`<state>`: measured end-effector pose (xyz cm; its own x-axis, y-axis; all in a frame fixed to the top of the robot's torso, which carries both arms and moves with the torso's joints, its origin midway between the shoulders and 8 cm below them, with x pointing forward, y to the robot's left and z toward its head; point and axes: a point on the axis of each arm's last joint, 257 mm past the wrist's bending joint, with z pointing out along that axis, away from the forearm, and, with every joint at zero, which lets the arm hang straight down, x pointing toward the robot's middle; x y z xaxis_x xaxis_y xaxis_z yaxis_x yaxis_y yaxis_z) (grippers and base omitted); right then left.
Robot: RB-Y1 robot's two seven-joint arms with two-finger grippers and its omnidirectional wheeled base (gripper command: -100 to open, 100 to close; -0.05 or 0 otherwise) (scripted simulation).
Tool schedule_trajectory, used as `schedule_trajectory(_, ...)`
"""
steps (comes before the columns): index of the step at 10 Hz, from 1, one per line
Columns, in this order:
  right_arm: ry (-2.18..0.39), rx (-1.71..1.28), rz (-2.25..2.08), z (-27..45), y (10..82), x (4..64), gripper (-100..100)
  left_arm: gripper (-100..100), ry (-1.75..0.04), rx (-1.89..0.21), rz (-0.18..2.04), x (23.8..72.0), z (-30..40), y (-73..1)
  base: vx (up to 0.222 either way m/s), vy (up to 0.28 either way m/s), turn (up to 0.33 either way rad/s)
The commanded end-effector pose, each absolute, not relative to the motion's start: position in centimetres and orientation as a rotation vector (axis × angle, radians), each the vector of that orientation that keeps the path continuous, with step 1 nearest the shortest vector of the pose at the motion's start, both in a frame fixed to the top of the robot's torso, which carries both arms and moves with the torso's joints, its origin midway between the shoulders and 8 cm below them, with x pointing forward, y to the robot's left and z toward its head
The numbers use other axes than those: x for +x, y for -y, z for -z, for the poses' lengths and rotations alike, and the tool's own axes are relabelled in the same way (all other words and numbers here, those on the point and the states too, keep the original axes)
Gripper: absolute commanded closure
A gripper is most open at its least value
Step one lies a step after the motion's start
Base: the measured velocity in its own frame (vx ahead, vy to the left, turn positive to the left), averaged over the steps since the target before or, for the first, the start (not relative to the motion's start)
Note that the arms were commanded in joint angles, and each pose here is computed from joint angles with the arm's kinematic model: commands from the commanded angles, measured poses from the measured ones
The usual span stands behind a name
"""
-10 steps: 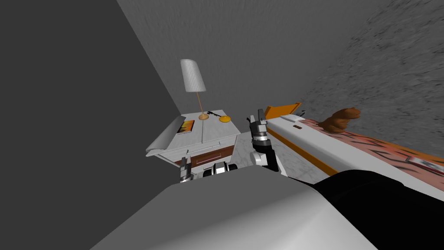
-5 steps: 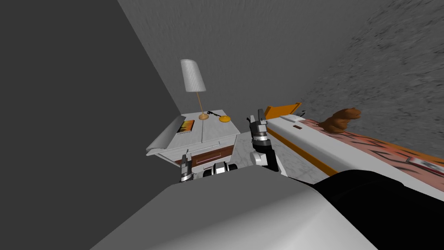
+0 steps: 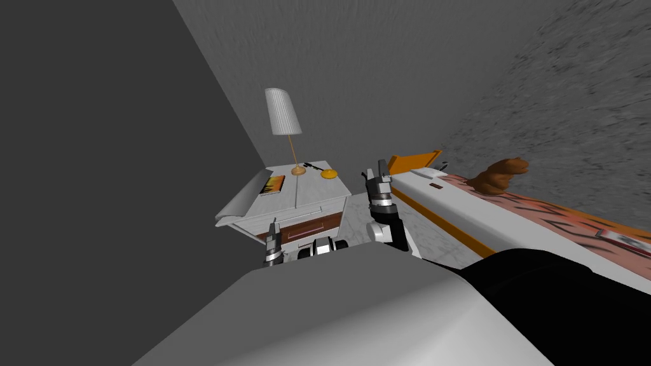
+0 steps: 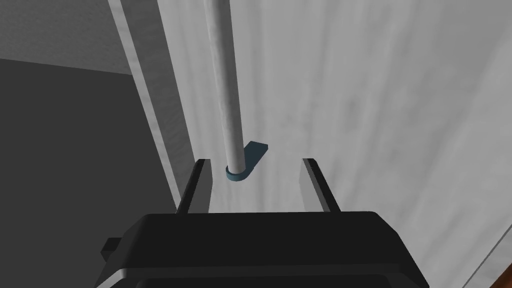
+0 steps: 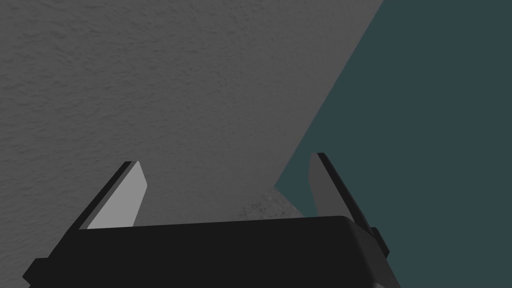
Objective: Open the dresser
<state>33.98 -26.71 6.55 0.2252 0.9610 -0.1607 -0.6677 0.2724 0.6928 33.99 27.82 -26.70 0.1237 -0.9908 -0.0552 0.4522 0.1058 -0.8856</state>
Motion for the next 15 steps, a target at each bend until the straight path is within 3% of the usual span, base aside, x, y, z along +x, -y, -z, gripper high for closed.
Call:
schedule_trajectory(1, -0.643, 0.548, -1.204, -6.6, 26.7, 34.0, 0, 100, -0.815, -0.845, 1.258, 31.9, 27.5, -27.6, 0.015, 0.015, -0.019)
schedule_trajectory(5, -0.643, 0.548, -1.203, -6.6, 26.7, 34.0, 0, 100, -0.791, -0.821, 1.268, 30.9, 26.9, -27.3, 0.014, 0.009, -0.009)
schedule_trajectory(15, -0.643, 0.548, -1.204, -6.6, 26.7, 34.0, 0, 100, -0.829, -0.842, 1.272, 34.3, 26.0, -27.8, -0.103, -0.021, 0.019)
